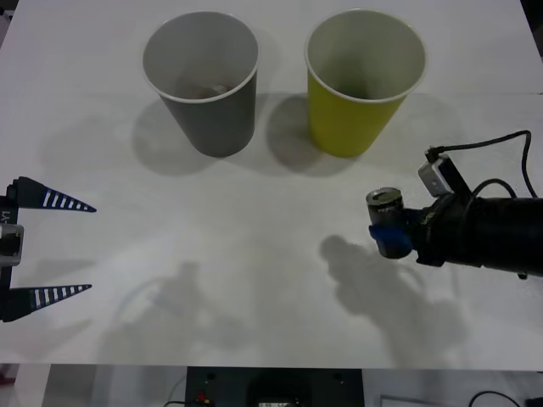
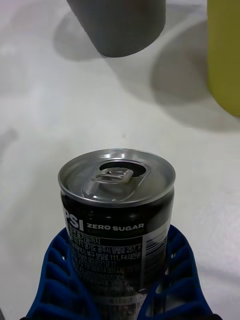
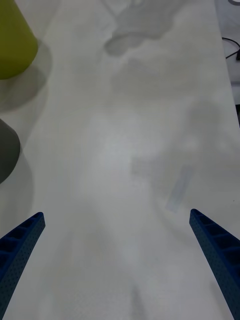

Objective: Put the can into the green bin and the plastic bottle into the gray bin

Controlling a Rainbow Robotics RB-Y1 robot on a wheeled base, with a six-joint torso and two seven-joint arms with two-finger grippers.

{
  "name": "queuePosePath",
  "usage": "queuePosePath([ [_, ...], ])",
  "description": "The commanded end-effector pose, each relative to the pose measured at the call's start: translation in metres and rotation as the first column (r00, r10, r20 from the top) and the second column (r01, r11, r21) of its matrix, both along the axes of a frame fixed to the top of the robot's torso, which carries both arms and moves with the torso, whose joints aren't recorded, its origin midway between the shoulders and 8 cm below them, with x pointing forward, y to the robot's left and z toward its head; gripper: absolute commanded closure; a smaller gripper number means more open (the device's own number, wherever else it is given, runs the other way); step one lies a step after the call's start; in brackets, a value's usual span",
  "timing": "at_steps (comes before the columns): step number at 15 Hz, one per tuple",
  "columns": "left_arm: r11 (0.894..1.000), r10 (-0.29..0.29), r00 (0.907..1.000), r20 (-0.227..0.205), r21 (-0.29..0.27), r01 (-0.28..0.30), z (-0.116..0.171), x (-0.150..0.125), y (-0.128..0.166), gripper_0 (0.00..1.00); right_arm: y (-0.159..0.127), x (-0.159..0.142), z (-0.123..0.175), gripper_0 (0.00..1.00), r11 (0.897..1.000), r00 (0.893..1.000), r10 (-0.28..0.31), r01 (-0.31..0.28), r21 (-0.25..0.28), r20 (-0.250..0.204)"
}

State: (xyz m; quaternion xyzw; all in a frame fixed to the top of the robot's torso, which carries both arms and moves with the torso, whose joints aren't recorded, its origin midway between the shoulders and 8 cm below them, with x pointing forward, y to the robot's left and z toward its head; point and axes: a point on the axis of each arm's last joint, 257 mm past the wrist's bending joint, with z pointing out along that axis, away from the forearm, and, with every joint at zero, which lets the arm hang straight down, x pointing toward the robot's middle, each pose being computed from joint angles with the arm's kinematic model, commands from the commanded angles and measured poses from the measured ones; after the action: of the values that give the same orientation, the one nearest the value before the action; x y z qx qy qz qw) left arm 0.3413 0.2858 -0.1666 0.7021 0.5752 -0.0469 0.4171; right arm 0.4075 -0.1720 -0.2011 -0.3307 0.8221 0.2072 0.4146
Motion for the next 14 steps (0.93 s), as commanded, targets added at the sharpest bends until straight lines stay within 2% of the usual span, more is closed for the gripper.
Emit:
queuePosePath([
  [1,1.0,0.0,1.0,0.0,0.0,0.0,0.0,0.0,0.0,0.0,-0.007,-0.007,0.02,1.0,0.998,0.995,-0.054,0.052,-0.029,-0.085],
  [2,1.0,0.0,1.0,0.0,0.0,0.0,0.0,0.0,0.0,0.0,-0.01,-0.007,0.028,1.0,0.997,0.992,-0.065,0.06,-0.045,-0.111],
  [6,1.0,0.0,1.0,0.0,0.0,0.0,0.0,0.0,0.0,0.0,-0.027,0.001,0.061,1.0,0.994,0.992,-0.05,0.039,-0.102,-0.116],
  [9,1.0,0.0,1.0,0.0,0.0,0.0,0.0,0.0,0.0,0.0,-0.037,0.008,0.087,1.0,0.983,0.996,-0.028,0.012,-0.185,-0.084],
  [14,1.0,0.0,1.0,0.0,0.0,0.0,0.0,0.0,0.0,0.0,-0.04,0.035,0.132,1.0,0.969,0.999,-0.005,-0.005,-0.245,-0.043],
])
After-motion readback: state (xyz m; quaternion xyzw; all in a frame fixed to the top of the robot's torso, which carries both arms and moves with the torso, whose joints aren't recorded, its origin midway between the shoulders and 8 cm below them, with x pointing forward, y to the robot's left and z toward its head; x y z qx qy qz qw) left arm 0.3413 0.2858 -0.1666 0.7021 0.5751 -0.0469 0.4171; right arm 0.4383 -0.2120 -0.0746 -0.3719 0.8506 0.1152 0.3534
